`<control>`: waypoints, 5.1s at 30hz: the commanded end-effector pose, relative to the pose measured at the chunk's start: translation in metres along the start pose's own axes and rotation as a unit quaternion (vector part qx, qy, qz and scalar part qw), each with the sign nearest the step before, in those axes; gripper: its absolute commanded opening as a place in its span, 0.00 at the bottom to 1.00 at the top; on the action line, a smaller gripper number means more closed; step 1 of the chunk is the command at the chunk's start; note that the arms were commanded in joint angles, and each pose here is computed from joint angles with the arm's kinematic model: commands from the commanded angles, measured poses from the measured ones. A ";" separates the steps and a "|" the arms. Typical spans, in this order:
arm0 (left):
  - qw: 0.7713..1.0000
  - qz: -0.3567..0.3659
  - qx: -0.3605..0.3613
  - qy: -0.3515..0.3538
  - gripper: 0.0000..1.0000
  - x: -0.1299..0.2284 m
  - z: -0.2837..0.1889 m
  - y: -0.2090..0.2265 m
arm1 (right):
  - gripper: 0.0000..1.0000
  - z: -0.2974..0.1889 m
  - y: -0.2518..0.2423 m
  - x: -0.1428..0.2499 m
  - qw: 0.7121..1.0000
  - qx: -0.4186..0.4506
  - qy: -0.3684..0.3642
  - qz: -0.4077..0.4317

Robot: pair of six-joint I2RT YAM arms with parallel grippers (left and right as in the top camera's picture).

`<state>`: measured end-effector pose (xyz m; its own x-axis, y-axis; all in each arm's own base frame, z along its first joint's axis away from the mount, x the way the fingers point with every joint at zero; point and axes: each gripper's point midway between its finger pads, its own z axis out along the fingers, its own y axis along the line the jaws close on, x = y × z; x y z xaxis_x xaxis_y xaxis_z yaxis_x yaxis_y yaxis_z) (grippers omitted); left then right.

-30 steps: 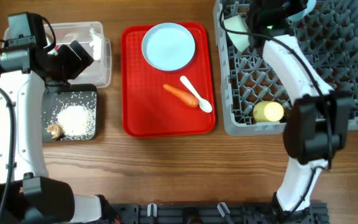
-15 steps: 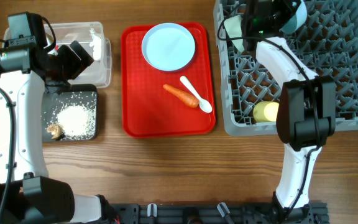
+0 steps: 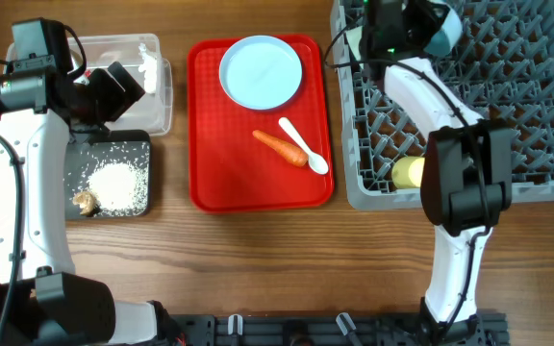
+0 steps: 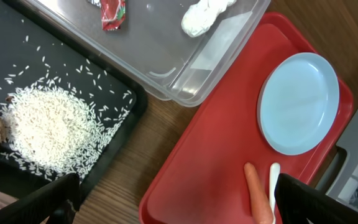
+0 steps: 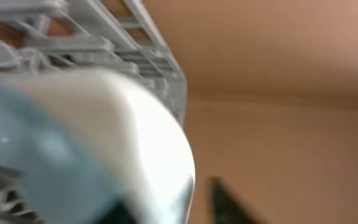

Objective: Sort waste into correct bins and load items into the dishwasher rack
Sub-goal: 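Set the blue bowl into the rack and open the right gripper, then reach the right gripper to the blue plate's rim and grasp it, then lift the blue plate off the red tray and carry it to the rack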

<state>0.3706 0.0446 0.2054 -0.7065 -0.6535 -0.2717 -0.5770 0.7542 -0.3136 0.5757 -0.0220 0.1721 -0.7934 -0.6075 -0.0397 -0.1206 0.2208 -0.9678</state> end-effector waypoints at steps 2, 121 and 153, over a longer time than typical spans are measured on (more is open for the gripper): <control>1.000 -0.002 0.000 -0.006 1.00 -0.002 -0.001 0.001 | 1.00 -0.011 0.019 -0.014 1.000 -0.014 -0.025 -0.009; 1.000 -0.005 -0.012 0.013 1.00 0.008 -0.001 0.007 | 0.04 -0.213 0.262 -0.075 0.713 -0.523 0.099 0.456; 1.000 -0.005 -0.012 0.013 1.00 0.007 -0.001 0.007 | 0.04 -0.140 -0.187 0.066 0.889 -0.025 -0.079 0.451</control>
<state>0.3626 0.0431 0.2020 -0.7157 -0.6552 -0.2420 -0.5879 0.7521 -0.2979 0.4724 0.0661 0.3894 -0.3530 -0.1669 -0.9206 0.3113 0.9069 -0.2838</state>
